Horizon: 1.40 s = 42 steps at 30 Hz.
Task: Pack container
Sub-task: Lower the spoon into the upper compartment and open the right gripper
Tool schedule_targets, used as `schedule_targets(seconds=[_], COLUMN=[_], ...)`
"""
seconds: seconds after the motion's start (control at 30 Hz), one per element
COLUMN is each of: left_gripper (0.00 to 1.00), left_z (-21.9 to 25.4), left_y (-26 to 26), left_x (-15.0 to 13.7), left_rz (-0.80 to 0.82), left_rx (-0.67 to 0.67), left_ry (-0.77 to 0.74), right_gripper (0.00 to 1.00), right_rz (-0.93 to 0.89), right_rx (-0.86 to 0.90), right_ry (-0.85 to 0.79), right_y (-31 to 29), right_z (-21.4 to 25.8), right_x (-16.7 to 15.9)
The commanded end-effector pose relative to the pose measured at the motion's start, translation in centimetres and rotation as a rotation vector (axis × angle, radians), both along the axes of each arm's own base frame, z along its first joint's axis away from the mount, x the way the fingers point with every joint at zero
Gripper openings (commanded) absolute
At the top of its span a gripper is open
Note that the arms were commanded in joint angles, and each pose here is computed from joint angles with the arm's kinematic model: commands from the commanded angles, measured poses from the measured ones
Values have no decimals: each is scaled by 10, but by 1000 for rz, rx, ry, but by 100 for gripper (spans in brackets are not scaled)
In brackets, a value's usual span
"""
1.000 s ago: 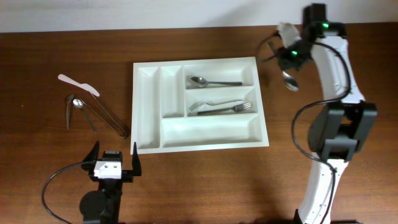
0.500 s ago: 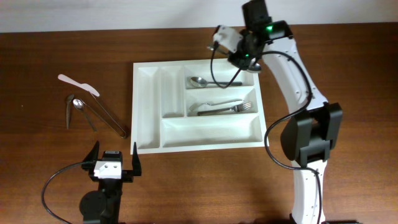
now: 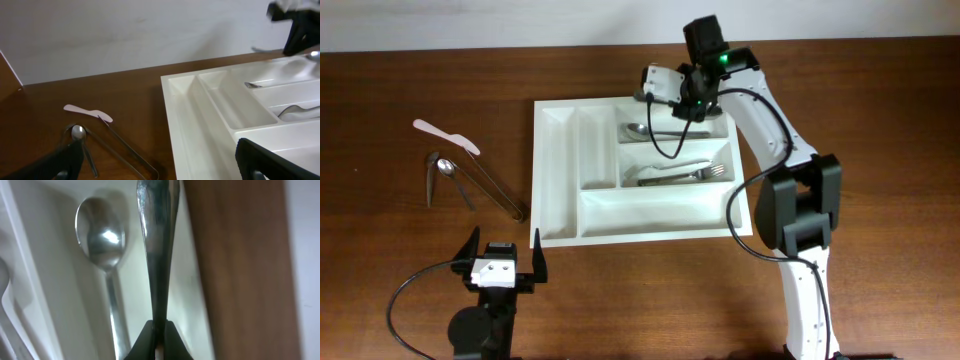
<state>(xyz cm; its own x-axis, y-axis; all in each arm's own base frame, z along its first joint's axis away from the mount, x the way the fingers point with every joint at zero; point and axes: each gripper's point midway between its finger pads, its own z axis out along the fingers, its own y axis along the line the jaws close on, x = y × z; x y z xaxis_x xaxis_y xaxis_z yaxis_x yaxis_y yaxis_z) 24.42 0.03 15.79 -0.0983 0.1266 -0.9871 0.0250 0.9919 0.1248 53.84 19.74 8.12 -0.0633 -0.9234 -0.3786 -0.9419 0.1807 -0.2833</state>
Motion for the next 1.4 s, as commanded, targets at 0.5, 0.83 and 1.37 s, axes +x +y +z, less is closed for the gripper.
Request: schedule_targets(seconds=[0.5, 0.83, 1.37], left_gripper=[99, 99, 99], left_z=[-1, -1, -1], left_y=[0, 0, 0], left_x=[0, 0, 0], left_rz=[4, 4, 4], left_rx=[-12, -12, -12], left_ry=[-2, -2, -2], right_gripper=[99, 99, 99], right_rz=[-320, -1113, -1688], right_rx=[85, 145, 227], right_ry=[-133, -391, -42], right_y=[-15, -162, -276], right_z=[63, 178, 129], right_x=[42, 68, 0])
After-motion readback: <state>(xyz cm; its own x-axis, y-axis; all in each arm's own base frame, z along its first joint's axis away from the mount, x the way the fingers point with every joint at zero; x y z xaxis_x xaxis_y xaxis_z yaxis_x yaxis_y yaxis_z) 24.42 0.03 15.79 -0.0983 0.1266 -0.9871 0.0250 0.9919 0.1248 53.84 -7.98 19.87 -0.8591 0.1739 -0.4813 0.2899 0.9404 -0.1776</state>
